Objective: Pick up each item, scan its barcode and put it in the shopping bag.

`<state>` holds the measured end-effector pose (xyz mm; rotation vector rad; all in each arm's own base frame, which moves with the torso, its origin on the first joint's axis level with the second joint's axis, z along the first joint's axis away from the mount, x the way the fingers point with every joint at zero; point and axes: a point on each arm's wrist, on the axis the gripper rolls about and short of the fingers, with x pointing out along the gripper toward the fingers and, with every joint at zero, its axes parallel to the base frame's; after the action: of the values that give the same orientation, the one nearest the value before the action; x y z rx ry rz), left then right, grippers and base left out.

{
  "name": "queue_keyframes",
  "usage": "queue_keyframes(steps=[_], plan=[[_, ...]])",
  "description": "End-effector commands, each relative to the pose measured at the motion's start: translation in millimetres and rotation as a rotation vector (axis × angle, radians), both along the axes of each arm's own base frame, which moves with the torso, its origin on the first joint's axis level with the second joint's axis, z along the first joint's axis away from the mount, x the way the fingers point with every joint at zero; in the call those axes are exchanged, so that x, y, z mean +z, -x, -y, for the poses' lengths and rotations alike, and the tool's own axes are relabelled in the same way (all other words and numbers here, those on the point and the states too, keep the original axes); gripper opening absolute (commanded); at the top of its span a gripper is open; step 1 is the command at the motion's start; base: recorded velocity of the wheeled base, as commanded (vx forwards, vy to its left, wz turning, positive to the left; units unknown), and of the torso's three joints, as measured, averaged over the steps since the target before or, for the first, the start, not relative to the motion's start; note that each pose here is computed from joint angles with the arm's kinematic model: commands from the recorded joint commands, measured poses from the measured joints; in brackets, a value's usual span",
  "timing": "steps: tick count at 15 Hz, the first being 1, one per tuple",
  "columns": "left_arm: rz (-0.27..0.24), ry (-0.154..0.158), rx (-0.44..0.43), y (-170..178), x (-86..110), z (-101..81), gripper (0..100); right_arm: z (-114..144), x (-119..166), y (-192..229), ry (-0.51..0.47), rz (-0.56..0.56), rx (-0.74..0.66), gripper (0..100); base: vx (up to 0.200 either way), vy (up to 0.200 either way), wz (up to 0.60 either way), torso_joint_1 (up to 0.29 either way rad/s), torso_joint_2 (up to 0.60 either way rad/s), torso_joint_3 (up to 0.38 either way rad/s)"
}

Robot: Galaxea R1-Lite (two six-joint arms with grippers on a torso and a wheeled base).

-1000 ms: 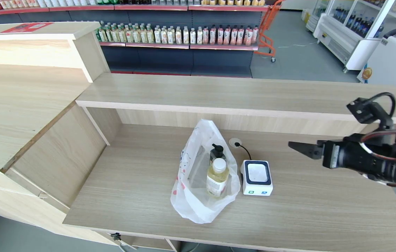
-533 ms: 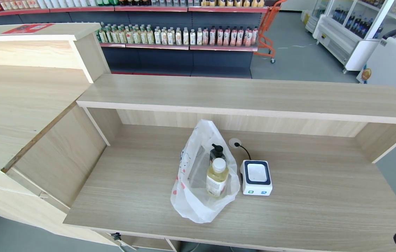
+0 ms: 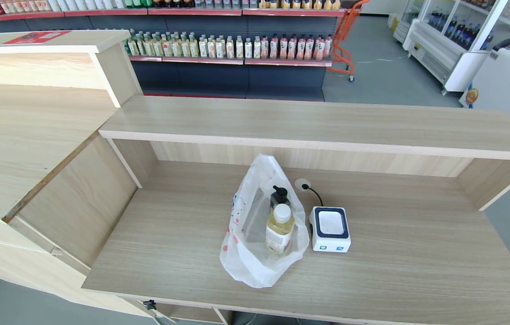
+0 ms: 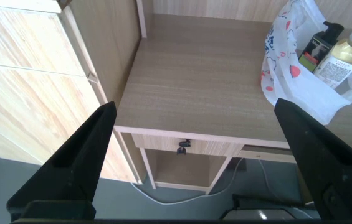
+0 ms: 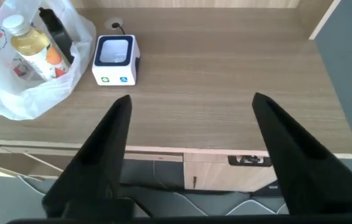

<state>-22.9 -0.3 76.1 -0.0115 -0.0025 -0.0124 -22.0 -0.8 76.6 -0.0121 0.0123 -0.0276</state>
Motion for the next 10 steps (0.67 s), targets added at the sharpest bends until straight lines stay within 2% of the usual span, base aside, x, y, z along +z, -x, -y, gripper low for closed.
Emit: queue_keyframes(steps=[1, 10], plan=[[0.001, 0.001, 0.0, 0.0, 0.0, 0.0, 100, 0.0, -0.7, 1.0, 0.0, 0.011, 0.0, 0, 0.0, 0.0, 0.0, 0.0, 0.0, 0.0], [0.0, 0.004, 0.0, 0.0, 0.0, 0.0, 100, 0.0, -0.9, 1.0, -0.003, 0.009, -0.002, 0, 0.0, 0.0, 0.0, 0.0, 0.0, 0.0]])
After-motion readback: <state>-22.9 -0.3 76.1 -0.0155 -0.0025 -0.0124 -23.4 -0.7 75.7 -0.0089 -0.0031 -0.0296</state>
